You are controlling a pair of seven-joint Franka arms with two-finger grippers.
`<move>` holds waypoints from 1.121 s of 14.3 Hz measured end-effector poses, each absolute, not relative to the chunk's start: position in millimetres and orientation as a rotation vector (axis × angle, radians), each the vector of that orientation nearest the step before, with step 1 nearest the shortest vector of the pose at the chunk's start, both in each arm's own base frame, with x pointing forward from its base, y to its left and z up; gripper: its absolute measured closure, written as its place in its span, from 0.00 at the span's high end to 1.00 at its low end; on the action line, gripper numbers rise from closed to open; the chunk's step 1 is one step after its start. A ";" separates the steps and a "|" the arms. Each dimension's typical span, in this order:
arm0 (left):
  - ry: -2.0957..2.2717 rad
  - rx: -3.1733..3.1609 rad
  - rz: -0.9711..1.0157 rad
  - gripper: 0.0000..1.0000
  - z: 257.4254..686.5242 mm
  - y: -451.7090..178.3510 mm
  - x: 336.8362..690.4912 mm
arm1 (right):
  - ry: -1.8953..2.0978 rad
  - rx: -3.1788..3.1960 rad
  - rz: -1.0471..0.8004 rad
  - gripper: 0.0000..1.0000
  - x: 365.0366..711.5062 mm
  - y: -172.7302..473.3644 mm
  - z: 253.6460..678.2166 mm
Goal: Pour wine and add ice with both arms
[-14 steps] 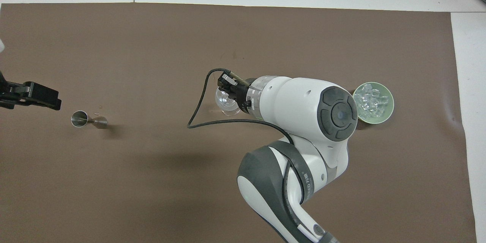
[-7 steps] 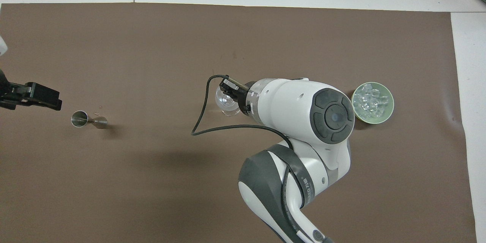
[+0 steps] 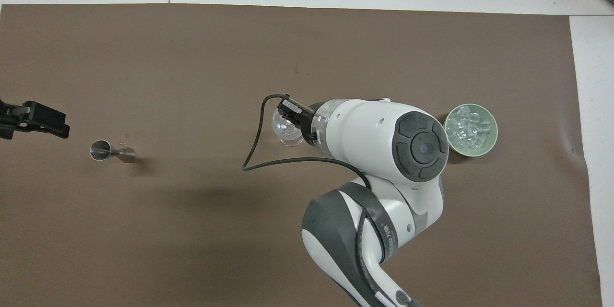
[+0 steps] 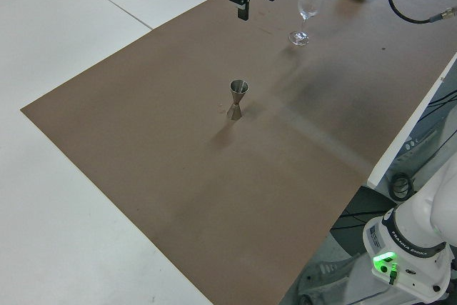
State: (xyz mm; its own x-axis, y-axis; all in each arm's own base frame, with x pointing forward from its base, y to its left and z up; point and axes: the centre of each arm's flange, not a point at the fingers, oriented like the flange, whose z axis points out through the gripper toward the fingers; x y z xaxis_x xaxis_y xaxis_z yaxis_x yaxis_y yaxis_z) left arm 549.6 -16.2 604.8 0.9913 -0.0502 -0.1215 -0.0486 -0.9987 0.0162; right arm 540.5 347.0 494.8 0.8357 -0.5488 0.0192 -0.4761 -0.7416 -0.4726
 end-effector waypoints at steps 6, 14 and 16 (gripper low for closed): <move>-0.129 3.124 -0.185 1.00 593.1 -35.5 560.9 | 0.757 -2.554 -0.220 0.99 540.5 346.9 496.4; -0.127 3.126 -0.145 1.00 603.4 -35.1 562.3 | 0.728 -2.596 -0.270 1.00 543.9 340.6 506.8; -0.127 3.126 -0.143 1.00 604.1 -35.0 562.3 | 0.725 -2.636 -0.285 1.00 544.9 328.5 515.1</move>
